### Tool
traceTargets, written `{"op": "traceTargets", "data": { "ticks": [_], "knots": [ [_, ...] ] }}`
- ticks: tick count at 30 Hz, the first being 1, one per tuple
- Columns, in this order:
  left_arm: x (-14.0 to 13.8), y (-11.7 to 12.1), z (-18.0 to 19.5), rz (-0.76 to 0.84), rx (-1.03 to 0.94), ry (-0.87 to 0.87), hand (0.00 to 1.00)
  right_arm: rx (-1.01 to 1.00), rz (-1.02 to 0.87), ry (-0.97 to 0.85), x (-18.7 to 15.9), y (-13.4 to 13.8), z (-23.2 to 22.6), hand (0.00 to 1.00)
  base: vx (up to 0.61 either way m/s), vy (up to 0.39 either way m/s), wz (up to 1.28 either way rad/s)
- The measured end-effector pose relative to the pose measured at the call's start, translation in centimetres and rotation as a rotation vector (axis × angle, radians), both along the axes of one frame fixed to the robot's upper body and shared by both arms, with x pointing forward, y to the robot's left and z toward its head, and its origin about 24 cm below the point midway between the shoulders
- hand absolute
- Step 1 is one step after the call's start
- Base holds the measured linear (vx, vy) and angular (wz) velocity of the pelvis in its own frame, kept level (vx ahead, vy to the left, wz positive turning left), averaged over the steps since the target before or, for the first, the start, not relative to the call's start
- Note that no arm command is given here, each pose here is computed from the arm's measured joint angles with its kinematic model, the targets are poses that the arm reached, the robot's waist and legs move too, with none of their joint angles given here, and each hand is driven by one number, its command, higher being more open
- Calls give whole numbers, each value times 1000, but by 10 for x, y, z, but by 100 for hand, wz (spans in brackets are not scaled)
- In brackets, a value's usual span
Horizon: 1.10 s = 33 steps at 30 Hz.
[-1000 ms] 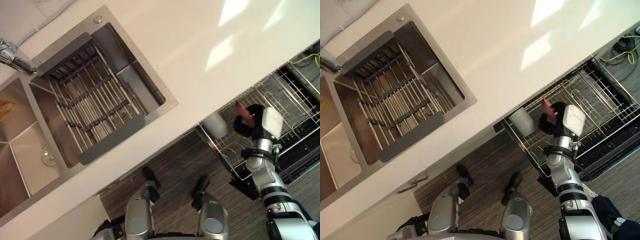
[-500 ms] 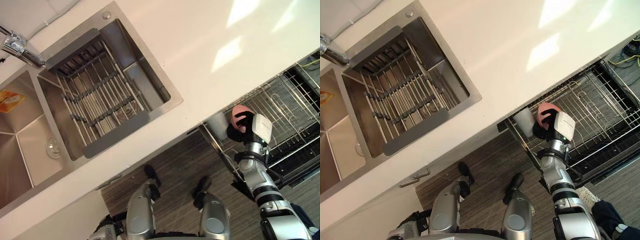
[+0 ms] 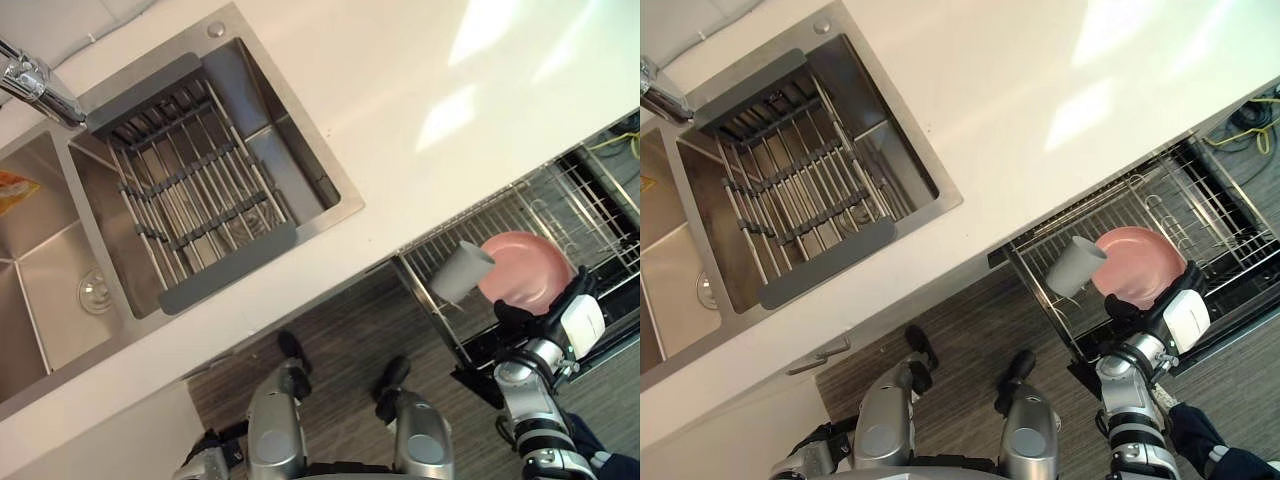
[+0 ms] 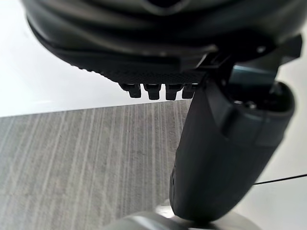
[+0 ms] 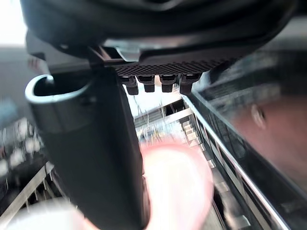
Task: Walk over to the sink, pick up the cup, carry it to the dishwasher, place the cup inside the dishwasher, then close the dishwasher door
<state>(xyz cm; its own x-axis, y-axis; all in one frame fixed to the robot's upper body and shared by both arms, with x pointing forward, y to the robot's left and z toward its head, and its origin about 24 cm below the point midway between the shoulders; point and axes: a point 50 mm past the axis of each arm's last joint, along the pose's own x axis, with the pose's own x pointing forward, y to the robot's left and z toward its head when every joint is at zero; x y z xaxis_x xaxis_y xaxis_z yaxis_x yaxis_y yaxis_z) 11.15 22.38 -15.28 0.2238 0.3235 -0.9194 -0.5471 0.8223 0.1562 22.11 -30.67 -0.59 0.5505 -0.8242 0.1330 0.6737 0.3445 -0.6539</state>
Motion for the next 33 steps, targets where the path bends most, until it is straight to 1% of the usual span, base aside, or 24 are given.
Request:
{"op": "traceTargets", "data": {
  "ticks": [7, 11, 14, 18, 20, 21, 23, 25, 26, 27, 28, 29, 30, 31, 33],
  "knots": [
    [-23, 13, -3, 79, 13, 48, 100, -7, -56, -169, -28, -2, 14, 100, 49, 30, -3],
    [-33, 17, -4, 79, 26, 88, 100, 4, -43, -345, -34, -1, 37, 100, 53, 41, -4],
    [-41, 18, -5, 78, 38, 116, 100, 54, -28, -488, -35, -1, 57, 100, 10, 10, -1],
    [-51, 17, -7, 84, 31, 152, 100, 106, -128, -586, -47, -17, 63, 100, 4, 30, 4],
    [-58, 16, -8, 89, 26, 182, 100, 197, -285, -669, -68, -39, 58, 100, 16, 62, 0],
    [-58, 16, -8, 91, 27, 188, 100, 234, -333, -705, -76, -46, 55, 100, 12, 38, 2],
    [-65, 16, -9, 98, 25, 218, 100, 452, -489, -868, -107, -69, 31, 100, 0, 0, 0],
    [-77, 13, -11, 116, 9, 249, 100, 627, -553, -964, -123, -73, 5, 100, 4, 8, 2],
    [-81, 10, -12, 125, -4, 261, 100, 693, -570, -977, -131, -71, -9, 100, 0, 0, 0],
    [-85, 5, -14, 128, -18, 280, 100, 765, -580, -967, -142, -62, -27, 100, 0, 0, 0],
    [-86, 2, -15, 129, -26, 285, 100, 800, -582, -962, -146, -57, -35, 100, -16, 31, 4],
    [-88, -4, -16, 130, -42, 294, 100, 865, -587, -947, -150, -43, -50, 100, -28, 47, 12],
    [-89, -10, -17, 132, -53, 298, 100, 930, -566, -924, -148, -28, -62, 100, -29, 58, 16],
    [-90, -12, -18, 134, -55, 298, 100, 966, -546, -911, -144, -20, -67, 100, -26, 73, 17],
    [-94, -15, -19, 150, -60, 292, 100, 1096, -390, -824, -119, 12, -79, 100, -11, 68, 10]
  ]
}}
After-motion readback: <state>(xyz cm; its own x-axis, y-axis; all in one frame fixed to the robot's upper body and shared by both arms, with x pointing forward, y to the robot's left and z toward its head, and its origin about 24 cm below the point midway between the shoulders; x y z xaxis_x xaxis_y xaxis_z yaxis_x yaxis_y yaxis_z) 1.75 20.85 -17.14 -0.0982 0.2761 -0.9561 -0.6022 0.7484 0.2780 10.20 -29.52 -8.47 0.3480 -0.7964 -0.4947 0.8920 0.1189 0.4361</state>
